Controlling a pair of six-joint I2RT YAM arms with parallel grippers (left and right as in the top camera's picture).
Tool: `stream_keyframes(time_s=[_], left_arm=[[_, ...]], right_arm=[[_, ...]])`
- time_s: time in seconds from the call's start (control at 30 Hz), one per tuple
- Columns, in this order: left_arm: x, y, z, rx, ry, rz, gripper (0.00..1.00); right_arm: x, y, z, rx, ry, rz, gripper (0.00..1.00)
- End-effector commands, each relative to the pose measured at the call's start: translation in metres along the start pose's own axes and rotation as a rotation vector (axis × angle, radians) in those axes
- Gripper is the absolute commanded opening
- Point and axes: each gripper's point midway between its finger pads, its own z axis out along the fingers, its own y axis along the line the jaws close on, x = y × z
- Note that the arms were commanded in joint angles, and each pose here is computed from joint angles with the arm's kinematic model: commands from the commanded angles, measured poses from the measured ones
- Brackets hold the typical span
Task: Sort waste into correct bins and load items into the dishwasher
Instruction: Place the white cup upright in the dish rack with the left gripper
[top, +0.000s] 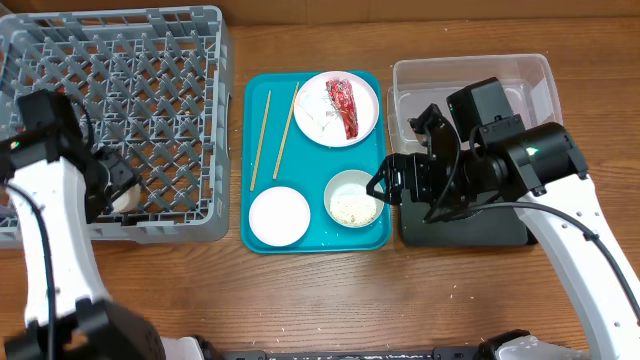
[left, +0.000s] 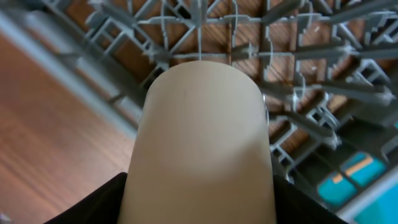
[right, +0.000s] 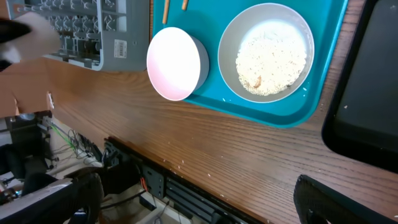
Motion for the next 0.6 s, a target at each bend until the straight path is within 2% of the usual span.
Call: stream_keyframes(time_s=[0.0,0.07,0.13,0.27,0.4,0.5,0.57], left_arm=[[-0.003,-0.001,0.02,-0.013,0.037,0.015,0.64],[-0.001,-0.004,0.027,-0.005,0.062,0.018,0.71],[0.005,-0.007,0.029,0.011,0.097,0.017,0.84],[0.007,-0.007,0.023,0.023,0.114,0.01,0.96],[0.001,-0.012,-0.009,0.085,0.121,0.02,0.94],[-0.002,-0.044,-0.054,0.279,0.101,0.152,0.88],[0.002,-0.067,-0.091,0.413,0.065,0.27,0.86]], right_arm=[[-0.001,0.002,-0.002,0.006,-0.008,-0.008,1.0],[-0.001,0.002,-0.002,0.006,-0.007,-0.008,1.0],[-0.001,0.001,-0.002,0.006,-0.008,-0.008,1.0],[-0.002,0.002,-0.002,0.005,-0.011,-0.01,1.0],[-0.005,0.005,-0.002,-0.008,-0.023,-0.019,1.0],[-0.007,0.022,-0.002,-0.104,-0.022,-0.042,1.0],[-0.01,0.028,0.001,-0.136,-0.029,-0.063,0.94]])
